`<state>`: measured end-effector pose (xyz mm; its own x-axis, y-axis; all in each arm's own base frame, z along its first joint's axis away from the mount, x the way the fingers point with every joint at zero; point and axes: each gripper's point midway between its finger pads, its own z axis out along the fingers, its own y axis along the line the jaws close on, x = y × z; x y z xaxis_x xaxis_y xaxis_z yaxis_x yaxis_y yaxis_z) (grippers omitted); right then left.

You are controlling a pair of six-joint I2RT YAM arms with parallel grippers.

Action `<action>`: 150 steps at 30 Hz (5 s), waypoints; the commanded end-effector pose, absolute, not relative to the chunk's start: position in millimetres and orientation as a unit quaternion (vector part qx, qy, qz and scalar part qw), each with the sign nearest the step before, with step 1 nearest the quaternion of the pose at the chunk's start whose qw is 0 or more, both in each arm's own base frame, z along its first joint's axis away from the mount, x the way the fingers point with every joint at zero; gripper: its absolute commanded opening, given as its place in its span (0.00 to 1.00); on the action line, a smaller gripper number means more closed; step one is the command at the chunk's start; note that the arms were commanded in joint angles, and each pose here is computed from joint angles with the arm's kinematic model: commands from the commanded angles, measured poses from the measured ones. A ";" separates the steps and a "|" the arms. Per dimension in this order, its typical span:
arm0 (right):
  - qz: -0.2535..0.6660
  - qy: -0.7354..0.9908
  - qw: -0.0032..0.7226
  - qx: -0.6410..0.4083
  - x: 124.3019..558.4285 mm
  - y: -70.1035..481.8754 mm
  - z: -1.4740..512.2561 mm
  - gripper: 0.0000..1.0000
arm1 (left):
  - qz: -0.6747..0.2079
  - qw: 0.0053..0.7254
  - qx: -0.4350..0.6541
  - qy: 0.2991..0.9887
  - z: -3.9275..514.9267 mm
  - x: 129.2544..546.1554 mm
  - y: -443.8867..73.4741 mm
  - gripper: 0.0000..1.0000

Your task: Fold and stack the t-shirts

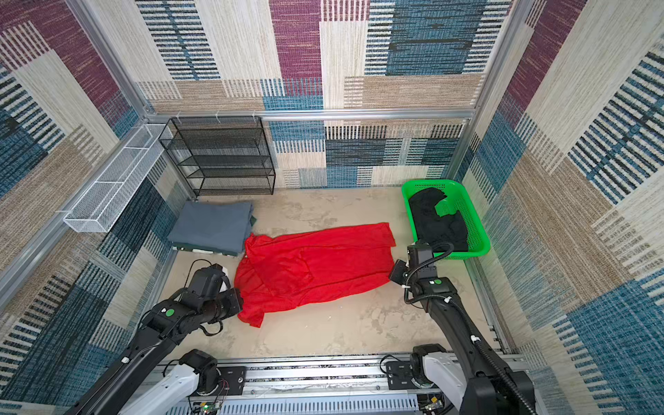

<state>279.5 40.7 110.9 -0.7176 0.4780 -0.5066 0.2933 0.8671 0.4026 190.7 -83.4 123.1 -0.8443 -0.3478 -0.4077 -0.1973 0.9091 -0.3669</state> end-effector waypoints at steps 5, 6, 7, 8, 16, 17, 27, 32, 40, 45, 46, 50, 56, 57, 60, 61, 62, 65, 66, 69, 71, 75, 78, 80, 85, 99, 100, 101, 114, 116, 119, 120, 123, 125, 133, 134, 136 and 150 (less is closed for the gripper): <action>0.156 0.916 0.304 0.210 291.2 44.9 99.3 0.00 | -0.187 0.240 -0.147 0.941 121.2 205.8 -95.1 0.00; 0.153 0.917 0.303 0.210 293.3 44.3 96.9 0.00 | -0.190 0.239 -0.146 0.941 121.2 208.6 -96.5 0.00; 0.151 0.918 0.302 0.209 294.9 44.2 95.0 0.00 | -0.191 0.239 -0.147 0.941 121.2 211.3 -97.0 0.00; 0.147 0.919 0.301 0.208 296.5 43.3 93.3 0.00 | -0.192 0.238 -0.149 0.940 121.1 213.9 -97.2 0.00; 0.097 0.925 0.306 0.201 318.2 30.6 87.3 0.00 | -0.209 0.232 -0.173 0.934 119.4 237.6 -90.4 0.00; 0.095 0.927 0.304 0.201 321.0 30.5 85.6 0.00 | -0.212 0.231 -0.178 0.933 119.7 241.4 -88.9 0.00; 0.056 0.933 0.298 0.194 337.7 21.2 77.0 0.00 | -0.239 0.219 -0.203 0.924 116.7 267.0 -84.6 0.00; 0.058 0.932 0.302 0.190 344.6 22.4 79.5 0.00 | -0.257 0.211 -0.209 0.920 115.7 275.4 -87.9 0.00; 0.060 0.935 0.297 0.183 354.9 25.5 73.2 0.00 | -0.254 0.206 -0.221 0.919 104.6 289.5 -82.1 0.00; 0.067 0.935 0.299 0.178 368.1 29.2 71.2 0.00 | -0.266 0.203 -0.228 0.914 96.4 303.6 -83.0 0.00; 0.068 0.936 0.297 0.176 370.6 30.1 70.0 0.00 | -0.269 0.203 -0.229 0.913 95.3 306.0 -83.7 0.00; 0.059 0.938 0.294 0.174 378.0 28.5 65.5 0.01 | -0.280 0.198 -0.232 0.910 91.2 314.4 -85.4 0.00; 0.034 0.943 0.283 0.171 382.7 22.2 55.5 0.01 | -0.294 0.194 -0.235 0.906 94.1 326.0 -84.6 0.00; 0.032 0.944 0.282 0.171 382.7 21.8 54.0 0.00 | -0.293 0.195 -0.235 0.906 94.9 327.9 -83.6 0.00; 0.029 0.945 0.278 0.169 383.5 21.6 50.2 0.02 | -0.293 0.196 -0.238 0.905 94.8 333.4 -81.0 0.00; 0.028 0.946 0.277 0.169 383.8 21.4 49.3 0.02 | -0.293 0.195 -0.238 0.905 94.5 335.1 -80.4 0.00; 0.027 0.946 0.275 0.168 384.1 21.5 48.4 0.02 | -0.295 0.193 -0.240 0.904 94.0 337.1 -80.2 0.00; 0.027 0.947 0.275 0.166 385.3 21.7 47.2 0.04 | -0.297 0.189 -0.239 0.905 91.5 342.7 -80.0 0.00; 0.029 0.947 0.276 0.165 386.4 22.3 47.8 0.07 | -0.296 0.187 -0.239 0.906 89.6 344.0 -79.6 0.00; 0.031 0.947 0.276 0.161 388.3 23.4 48.9 0.16 | -0.297 0.178 -0.239 0.907 84.2 349.4 -79.8 0.06; 0.033 0.946 0.279 0.159 390.0 24.5 51.4 0.35 | -0.301 0.178 -0.237 0.906 83.8 354.8 -80.6 0.27; 0.042 0.943 0.289 0.158 390.6 26.5 62.3 0.65 | -0.324 0.202 -0.229 0.895 97.4 365.6 -85.1 0.55; 0.046 0.941 0.296 0.160 388.5 26.8 70.2 0.79 | -0.327 0.222 -0.221 0.892 110.0 364.6 -85.0 0.63; 0.052 0.938 0.301 0.162 386.0 27.9 76.1 0.85 | -0.318 0.233 -0.218 0.893 115.3 358.6 -81.8 0.67; 0.077 0.935 0.307 0.163 377.6 34.1 88.3 0.86 | -0.289 0.246 -0.217 0.899 119.5 331.0 -74.0 0.70; 0.132 0.930 0.306 0.154 368.8 51.8 98.9 0.88 | -0.224 0.221 -0.216 0.924 73.4 215.7 -78.9 0.72; 0.132 0.930 0.308 0.154 369.8 51.4 99.6 0.88 | -0.219 0.216 -0.217 0.926 67.4 210.3 -79.2 0.72; 0.131 0.930 0.308 0.155 370.0 51.1 99.5 0.88 | -0.216 0.209 -0.217 0.929 61.6 205.2 -79.7 0.71; 0.181 0.911 0.344 0.140 365.6 64.2 113.3 0.98 | -0.201 0.174 -0.199 0.943 31.4 213.3 -89.8 0.56; 0.188 0.912 0.337 0.139 365.3 67.0 109.5 0.98 | -0.198 0.162 -0.198 0.946 27.0 213.6 -91.6 0.46; 0.192 0.913 0.330 0.142 365.9 68.9 104.4 0.99 | -0.195 0.151 -0.197 0.949 26.9 214.2 -92.5 0.24; 0.192 0.914 0.327 0.142 365.5 69.0 101.9 0.98 | -0.194 0.151 -0.198 0.949 28.9 214.7 -92.4 0.15; 0.193 0.915 0.325 0.140 365.7 69.7 98.9 0.98 | -0.194 0.160 -0.192 0.949 40.9 219.6 -92.6 0.00; 0.192 0.916 0.324 0.139 365.3 69.6 97.5 0.99 | -0.194 0.165 -0.186 0.949 50.8 222.7 -93.9 0.00; 0.186 0.917 0.325 0.136 362.5 67.6 97.8 0.98 | -0.238 0.205 -0.173 0.934 109.3 257.1 -108.5 0.00; 0.183 0.918 0.326 0.137 361.4 66.7 97.0 0.98 | -0.247 0.210 -0.172 0.930 118.5 263.5 -111.5 0.00; 0.183 0.917 0.328 0.137 359.9 66.4 96.4 0.98 | -0.262 0.222 -0.169 0.924 133.0 276.7 -116.9 0.00; 0.158 0.923 0.323 0.138 351.7 58.1 86.3 0.99 | -0.351 0.243 -0.191 0.884 153.8 377.4 -139.2 0.00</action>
<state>348.1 63.8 82.4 -0.7710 0.3637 -0.5228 0.1504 0.9016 0.4055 353.4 -130.9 135.3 -0.8283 -0.4880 -0.2754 -0.2160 0.7316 -0.6466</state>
